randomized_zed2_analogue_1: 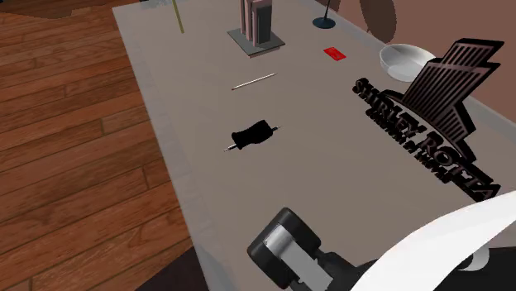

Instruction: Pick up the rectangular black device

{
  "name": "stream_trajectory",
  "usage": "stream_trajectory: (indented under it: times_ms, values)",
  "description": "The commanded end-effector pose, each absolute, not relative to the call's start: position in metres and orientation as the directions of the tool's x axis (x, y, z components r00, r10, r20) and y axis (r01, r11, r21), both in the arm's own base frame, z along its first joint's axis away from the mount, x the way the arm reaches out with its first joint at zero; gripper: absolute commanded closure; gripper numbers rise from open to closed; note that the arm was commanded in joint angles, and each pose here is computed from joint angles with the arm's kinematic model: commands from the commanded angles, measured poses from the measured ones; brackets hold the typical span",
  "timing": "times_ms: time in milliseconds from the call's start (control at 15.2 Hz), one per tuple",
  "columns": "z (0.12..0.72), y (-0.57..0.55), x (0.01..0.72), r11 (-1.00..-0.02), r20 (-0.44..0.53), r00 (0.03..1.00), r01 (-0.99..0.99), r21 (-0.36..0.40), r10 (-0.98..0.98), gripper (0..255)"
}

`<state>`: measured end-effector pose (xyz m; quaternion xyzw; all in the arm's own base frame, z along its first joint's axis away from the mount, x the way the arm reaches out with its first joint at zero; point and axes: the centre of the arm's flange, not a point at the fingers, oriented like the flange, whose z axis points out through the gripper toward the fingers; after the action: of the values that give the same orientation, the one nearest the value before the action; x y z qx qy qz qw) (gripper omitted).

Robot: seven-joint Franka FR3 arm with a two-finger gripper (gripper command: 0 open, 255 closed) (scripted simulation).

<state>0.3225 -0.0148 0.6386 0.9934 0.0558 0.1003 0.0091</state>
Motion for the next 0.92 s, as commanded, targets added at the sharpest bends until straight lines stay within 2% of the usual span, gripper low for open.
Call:
stream_trajectory:
  times_ms: [0,858]
  values:
    - [0.639,-0.015,0.323,-0.994,0.198,0.974,0.109,0.029,0.113,0]
    - [0.553,0.117,0.401,-0.995,0.138,0.985,0.096,0.026,0.098,0]
